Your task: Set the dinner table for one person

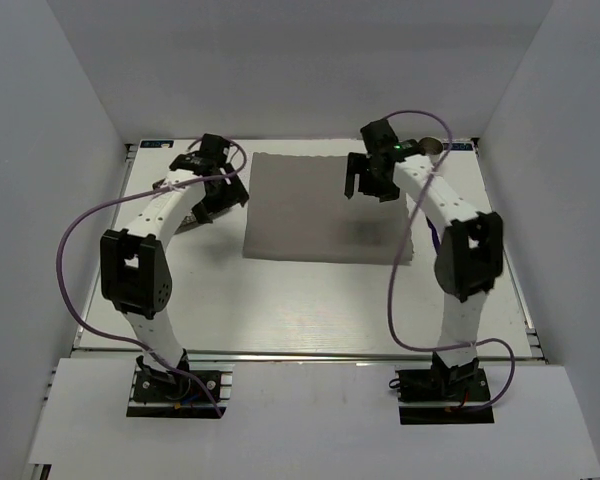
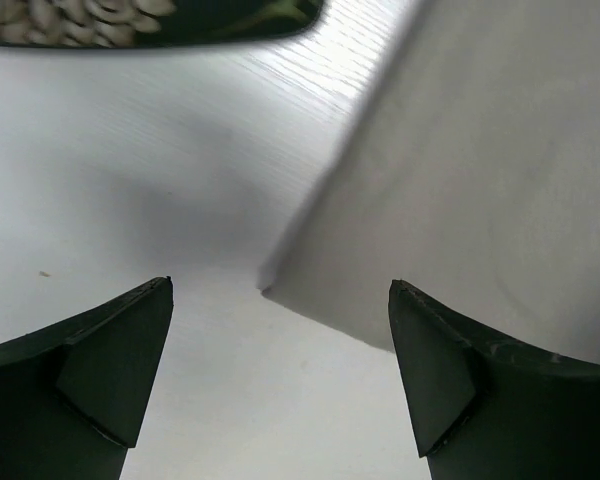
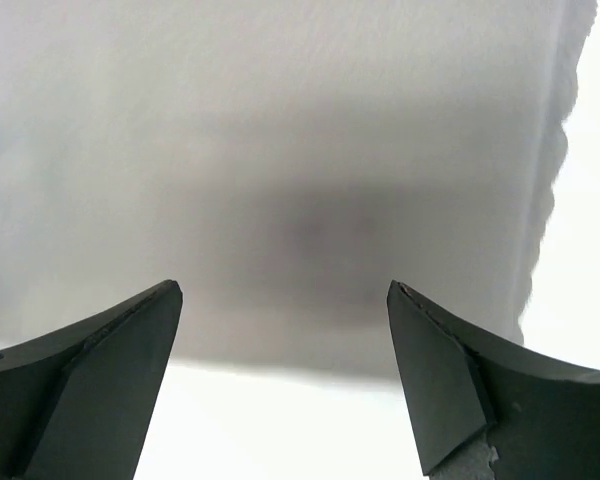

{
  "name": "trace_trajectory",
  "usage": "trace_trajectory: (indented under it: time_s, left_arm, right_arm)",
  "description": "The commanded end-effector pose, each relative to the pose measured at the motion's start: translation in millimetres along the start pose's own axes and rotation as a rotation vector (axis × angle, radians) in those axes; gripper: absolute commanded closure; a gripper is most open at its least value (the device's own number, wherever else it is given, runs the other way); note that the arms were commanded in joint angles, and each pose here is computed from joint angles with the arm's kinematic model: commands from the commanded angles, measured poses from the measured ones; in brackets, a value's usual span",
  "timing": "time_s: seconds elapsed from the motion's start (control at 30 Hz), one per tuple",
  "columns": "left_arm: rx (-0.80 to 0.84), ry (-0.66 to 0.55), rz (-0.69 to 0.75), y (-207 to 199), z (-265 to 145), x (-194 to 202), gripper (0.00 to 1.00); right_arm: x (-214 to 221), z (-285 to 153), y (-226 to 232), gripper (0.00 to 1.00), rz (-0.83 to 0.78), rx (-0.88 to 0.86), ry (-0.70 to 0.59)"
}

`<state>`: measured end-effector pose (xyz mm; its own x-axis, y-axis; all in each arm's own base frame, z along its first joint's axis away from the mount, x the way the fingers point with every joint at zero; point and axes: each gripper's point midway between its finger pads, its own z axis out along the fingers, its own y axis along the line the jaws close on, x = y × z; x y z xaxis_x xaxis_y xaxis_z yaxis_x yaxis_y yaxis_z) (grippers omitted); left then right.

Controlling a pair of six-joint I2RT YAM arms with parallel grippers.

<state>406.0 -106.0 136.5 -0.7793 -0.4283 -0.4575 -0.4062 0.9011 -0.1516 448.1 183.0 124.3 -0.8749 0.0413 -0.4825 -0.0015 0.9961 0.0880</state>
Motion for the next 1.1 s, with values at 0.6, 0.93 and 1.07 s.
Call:
trace_trajectory:
  time_s: [0.6, 0.93, 1.07]
  left_arm:
    - [0.076, -0.035, -0.699, 124, 8, -60, 0.02]
    - [0.214, -0.109, -0.806, 150, 24, -89, 0.02]
    - [0.231, -0.101, -0.828, 153, 43, -84, 0.02]
  right_arm:
    - [131, -176, 21, 0.11, -0.084, -0.656, -0.277]
    - [177, -192, 32, 0.11, -0.105, -0.842, -0.21]
    - [192, -198, 34, 0.11, -0.112, -0.906, -0.208]
